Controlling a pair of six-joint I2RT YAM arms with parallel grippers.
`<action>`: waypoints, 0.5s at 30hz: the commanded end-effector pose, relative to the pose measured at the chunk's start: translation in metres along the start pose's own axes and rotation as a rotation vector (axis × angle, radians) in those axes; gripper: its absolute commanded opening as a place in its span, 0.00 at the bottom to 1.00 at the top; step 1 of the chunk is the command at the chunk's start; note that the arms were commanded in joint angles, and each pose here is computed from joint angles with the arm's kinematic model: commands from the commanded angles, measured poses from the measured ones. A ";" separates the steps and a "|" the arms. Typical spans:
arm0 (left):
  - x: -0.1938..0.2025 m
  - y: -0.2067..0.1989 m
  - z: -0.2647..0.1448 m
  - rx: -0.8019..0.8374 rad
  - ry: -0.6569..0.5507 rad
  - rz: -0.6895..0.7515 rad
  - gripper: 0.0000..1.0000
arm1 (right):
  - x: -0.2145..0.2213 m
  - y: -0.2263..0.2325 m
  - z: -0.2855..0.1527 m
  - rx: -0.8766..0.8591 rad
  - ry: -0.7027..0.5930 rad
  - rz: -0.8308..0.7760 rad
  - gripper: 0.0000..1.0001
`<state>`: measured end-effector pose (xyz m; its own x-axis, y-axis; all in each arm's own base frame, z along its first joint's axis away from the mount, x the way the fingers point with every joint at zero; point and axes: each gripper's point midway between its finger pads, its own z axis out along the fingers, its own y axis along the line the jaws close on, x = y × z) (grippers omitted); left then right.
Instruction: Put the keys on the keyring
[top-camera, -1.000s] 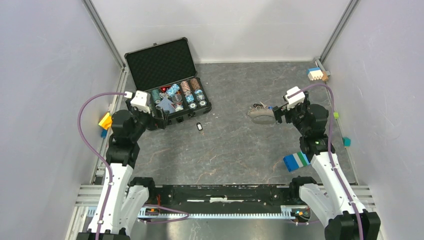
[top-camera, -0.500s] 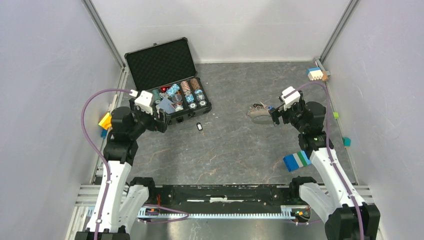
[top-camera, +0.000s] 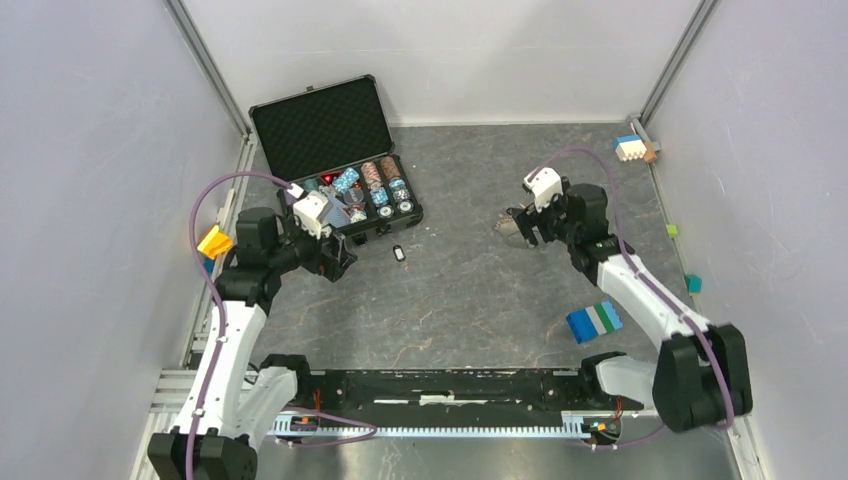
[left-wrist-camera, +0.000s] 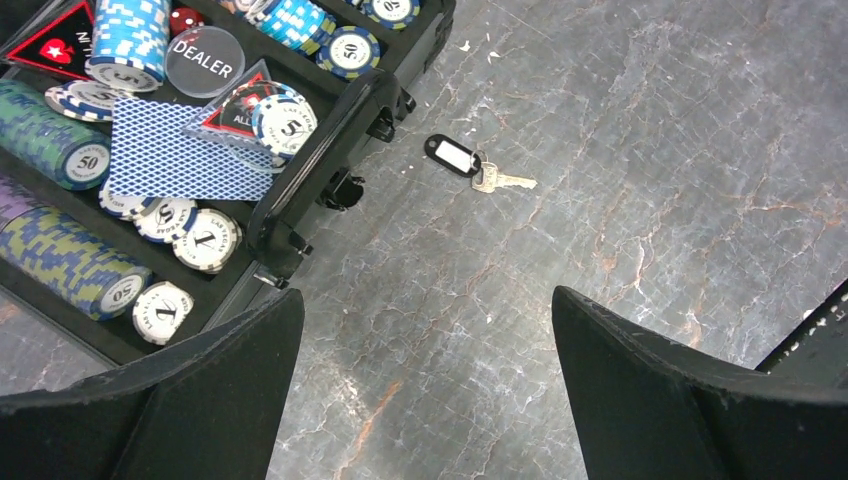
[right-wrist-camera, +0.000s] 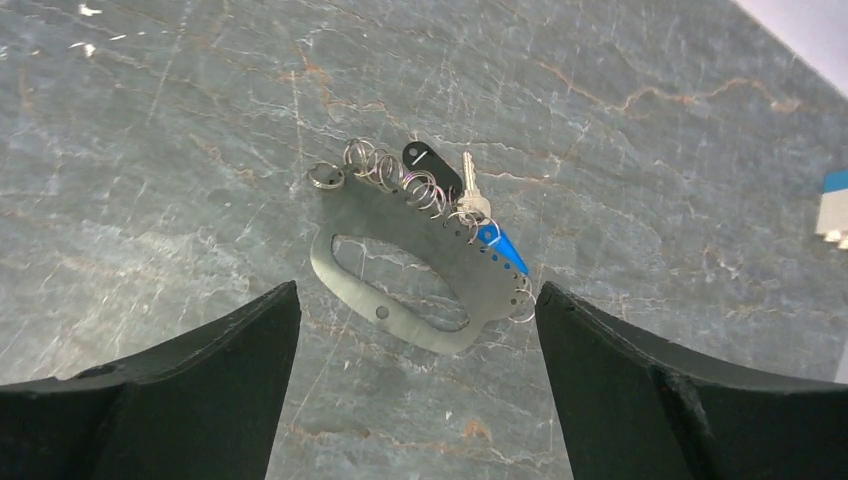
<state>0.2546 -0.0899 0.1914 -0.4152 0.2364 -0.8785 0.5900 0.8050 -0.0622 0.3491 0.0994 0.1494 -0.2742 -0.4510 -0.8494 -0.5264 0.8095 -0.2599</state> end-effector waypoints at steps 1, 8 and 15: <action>0.003 -0.011 0.004 0.071 0.000 0.032 1.00 | -0.017 -0.015 0.023 0.033 0.011 0.027 0.88; 0.005 -0.013 0.006 0.085 0.014 0.029 1.00 | -0.026 0.000 0.076 -0.074 0.074 0.019 0.70; 0.012 -0.013 0.008 0.088 0.026 0.036 1.00 | -0.006 0.023 0.112 -0.199 0.168 -0.011 0.56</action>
<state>0.2479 -0.0980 0.1780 -0.4468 0.2474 -0.8597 0.6229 0.7758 -0.1005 0.4268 0.1495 0.1026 -0.3958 -0.4979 -0.7716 -0.6238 0.7624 -0.1720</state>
